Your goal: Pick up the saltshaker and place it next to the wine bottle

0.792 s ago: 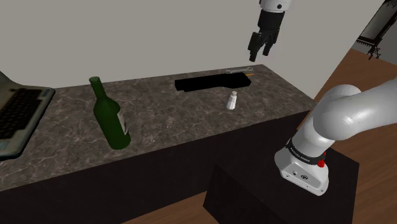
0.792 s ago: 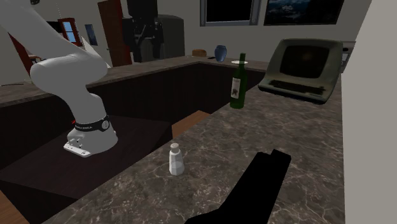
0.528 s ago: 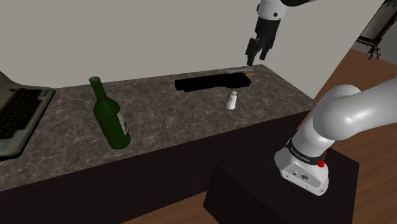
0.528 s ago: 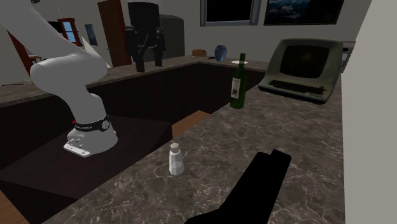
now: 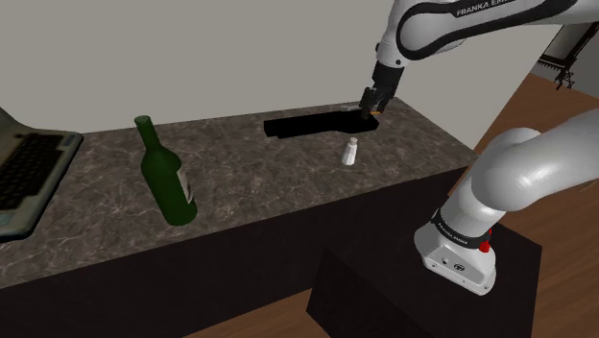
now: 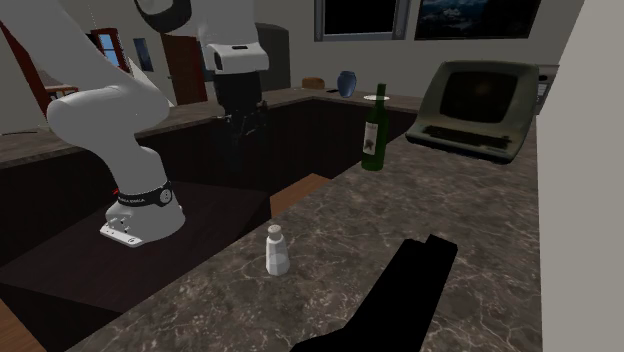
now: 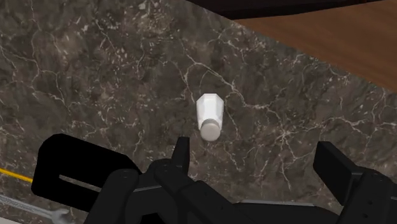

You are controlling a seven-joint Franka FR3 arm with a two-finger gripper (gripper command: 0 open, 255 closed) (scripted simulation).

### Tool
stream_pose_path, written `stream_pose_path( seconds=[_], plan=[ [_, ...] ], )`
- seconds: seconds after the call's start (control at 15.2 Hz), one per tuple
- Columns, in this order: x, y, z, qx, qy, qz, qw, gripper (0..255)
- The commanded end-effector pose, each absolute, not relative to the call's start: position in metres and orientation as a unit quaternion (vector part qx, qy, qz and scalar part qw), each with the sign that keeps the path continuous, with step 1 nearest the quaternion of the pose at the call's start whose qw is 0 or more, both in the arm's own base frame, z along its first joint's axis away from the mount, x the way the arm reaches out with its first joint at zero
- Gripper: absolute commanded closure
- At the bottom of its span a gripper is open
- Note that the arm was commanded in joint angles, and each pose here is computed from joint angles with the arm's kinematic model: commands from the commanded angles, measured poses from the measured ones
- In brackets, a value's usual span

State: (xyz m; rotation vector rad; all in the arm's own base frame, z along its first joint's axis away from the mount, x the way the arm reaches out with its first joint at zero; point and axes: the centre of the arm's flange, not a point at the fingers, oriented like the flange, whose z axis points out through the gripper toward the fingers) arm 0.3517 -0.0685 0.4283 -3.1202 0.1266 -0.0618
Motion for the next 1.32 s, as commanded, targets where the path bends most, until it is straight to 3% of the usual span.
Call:
stream_pose_path(
  seconds=[0.0,0.53,1.25],
  plan=[
    [0.362,-0.078,0.407,-0.999,0.038,-0.029,0.014,0],
    [0.395,-0.110,0.318,-0.998,0.026,-0.056,0.032,0],
    [0.400,-0.108,0.278,-0.998,0.026,-0.056,0.032,0]
  ],
)
